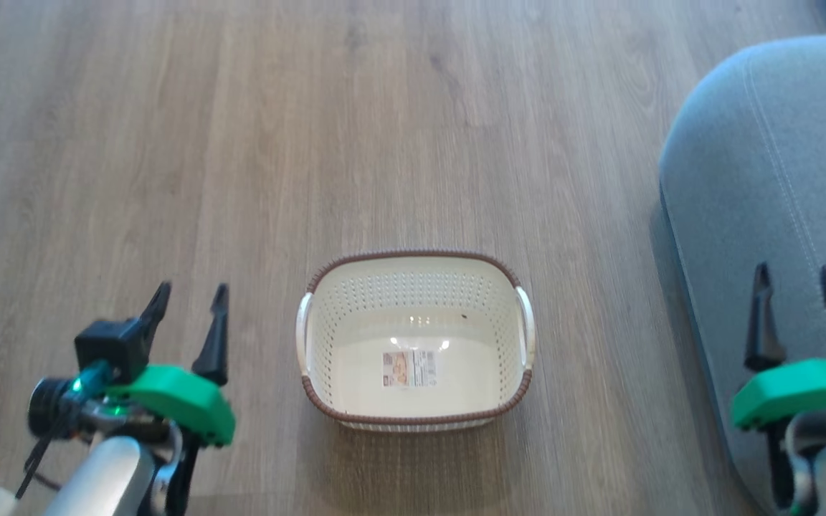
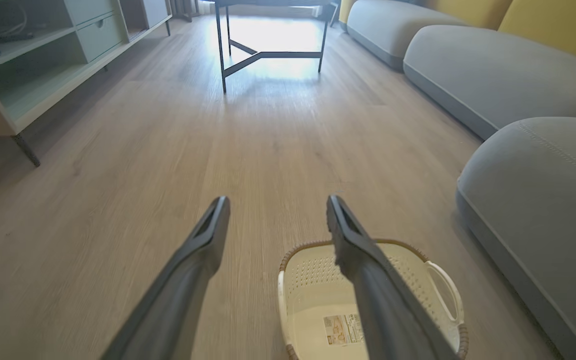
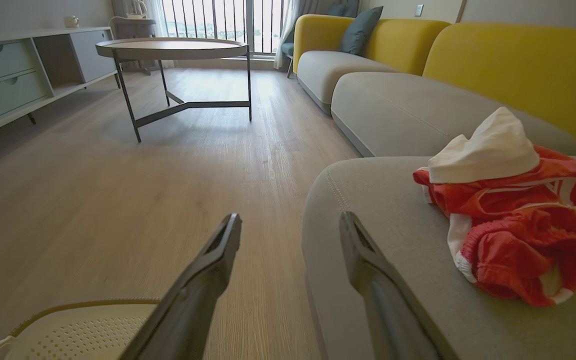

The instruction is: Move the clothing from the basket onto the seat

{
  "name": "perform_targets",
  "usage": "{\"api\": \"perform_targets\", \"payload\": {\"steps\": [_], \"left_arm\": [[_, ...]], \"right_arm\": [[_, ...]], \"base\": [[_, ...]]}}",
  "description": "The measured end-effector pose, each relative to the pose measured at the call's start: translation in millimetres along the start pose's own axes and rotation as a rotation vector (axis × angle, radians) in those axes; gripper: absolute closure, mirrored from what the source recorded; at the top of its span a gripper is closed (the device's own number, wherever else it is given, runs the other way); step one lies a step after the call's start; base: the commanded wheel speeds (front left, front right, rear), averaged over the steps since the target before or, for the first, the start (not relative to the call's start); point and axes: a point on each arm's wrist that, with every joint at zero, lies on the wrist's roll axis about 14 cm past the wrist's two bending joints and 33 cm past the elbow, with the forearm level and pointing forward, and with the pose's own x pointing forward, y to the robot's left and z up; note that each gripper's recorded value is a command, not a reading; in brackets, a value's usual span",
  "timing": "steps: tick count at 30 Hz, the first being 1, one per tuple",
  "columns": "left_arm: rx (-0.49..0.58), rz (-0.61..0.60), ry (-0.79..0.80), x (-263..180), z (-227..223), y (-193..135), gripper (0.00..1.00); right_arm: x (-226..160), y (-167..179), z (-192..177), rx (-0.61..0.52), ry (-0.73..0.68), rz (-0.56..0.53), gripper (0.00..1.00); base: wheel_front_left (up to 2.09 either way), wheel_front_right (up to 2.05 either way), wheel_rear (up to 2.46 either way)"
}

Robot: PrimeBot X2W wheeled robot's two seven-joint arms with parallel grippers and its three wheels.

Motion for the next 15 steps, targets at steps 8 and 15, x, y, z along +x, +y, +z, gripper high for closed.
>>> {"api": "perform_targets", "payload": {"steps": [8, 15], "left_arm": [[0.009, 0.105, 0.025, -31, -20, 32, 0.0], [0.004, 0.164, 0.051, -54, -34, 50, 0.0]], "right_arm": [[-22, 24, -18, -0.011, 0.003, 0.048, 0.0], [-50, 28, -40, 0.01, 0.066, 0.044, 0.0]], "base": [[0.0, 0.0, 0.0], [0.0, 0.0, 0.0]]}}
